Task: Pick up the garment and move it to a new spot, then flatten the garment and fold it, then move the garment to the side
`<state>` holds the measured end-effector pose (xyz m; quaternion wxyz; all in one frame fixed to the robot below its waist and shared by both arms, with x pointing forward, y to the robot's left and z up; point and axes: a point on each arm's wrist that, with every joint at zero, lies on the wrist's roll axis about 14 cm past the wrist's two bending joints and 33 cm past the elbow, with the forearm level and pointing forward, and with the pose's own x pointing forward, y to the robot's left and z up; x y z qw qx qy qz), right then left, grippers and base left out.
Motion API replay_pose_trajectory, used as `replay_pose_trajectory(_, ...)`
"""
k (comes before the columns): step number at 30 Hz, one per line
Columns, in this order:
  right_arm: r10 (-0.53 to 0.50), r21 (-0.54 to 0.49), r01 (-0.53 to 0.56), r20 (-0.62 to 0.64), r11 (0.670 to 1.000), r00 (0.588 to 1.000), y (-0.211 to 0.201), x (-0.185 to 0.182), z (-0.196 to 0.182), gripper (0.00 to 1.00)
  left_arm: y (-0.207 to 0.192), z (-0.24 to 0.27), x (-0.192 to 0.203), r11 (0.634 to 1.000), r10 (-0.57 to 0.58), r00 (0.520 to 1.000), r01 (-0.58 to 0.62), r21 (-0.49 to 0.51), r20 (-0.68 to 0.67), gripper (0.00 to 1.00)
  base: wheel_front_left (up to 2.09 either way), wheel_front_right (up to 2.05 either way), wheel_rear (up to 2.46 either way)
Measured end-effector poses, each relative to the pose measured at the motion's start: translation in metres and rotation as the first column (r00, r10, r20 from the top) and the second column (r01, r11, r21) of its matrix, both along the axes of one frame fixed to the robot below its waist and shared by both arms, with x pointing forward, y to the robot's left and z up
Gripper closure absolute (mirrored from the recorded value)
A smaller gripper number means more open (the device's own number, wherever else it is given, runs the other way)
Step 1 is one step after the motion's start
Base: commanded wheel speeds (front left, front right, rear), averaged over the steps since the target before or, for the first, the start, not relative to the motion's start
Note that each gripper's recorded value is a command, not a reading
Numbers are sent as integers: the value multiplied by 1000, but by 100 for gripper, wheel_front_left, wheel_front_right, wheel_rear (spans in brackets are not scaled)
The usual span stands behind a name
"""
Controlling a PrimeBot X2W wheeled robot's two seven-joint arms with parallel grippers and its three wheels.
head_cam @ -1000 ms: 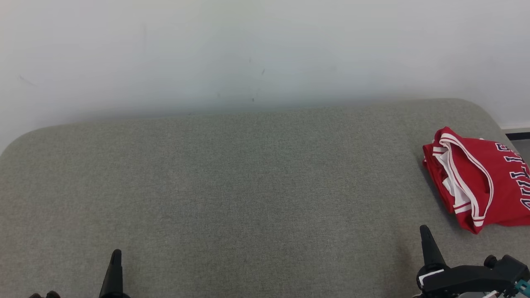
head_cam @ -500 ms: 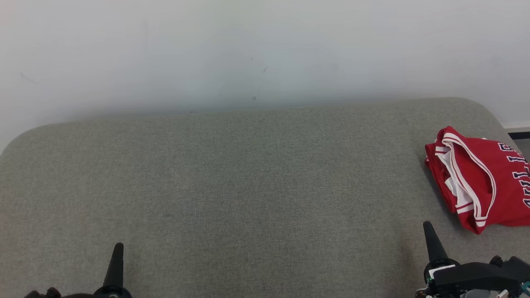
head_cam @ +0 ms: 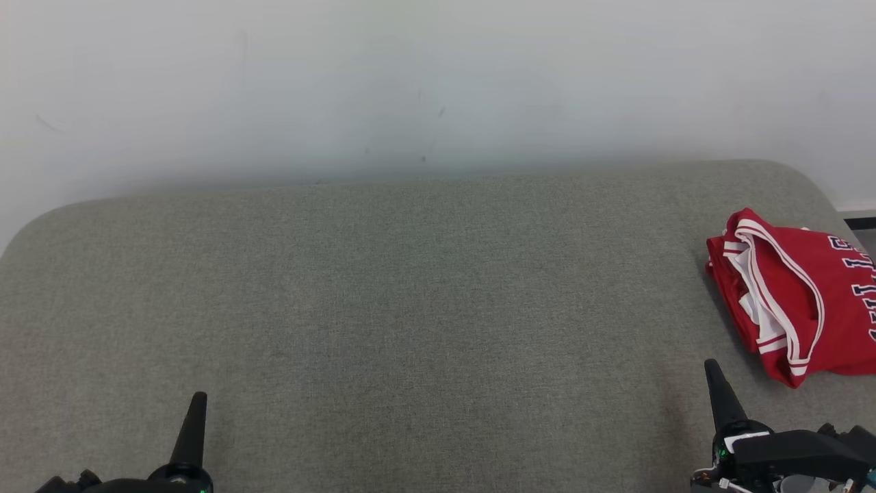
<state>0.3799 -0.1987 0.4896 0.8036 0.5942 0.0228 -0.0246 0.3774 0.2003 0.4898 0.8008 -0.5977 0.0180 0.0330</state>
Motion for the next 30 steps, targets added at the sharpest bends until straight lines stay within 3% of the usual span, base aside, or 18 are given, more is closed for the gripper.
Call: replay_pose_trajectory(30, -4, 218, -5, 42, 976, 999, -1, 6, 11, 100, -2, 11, 8, 976, -12, 999, 22, -218, 46, 100, 0, 0, 0)
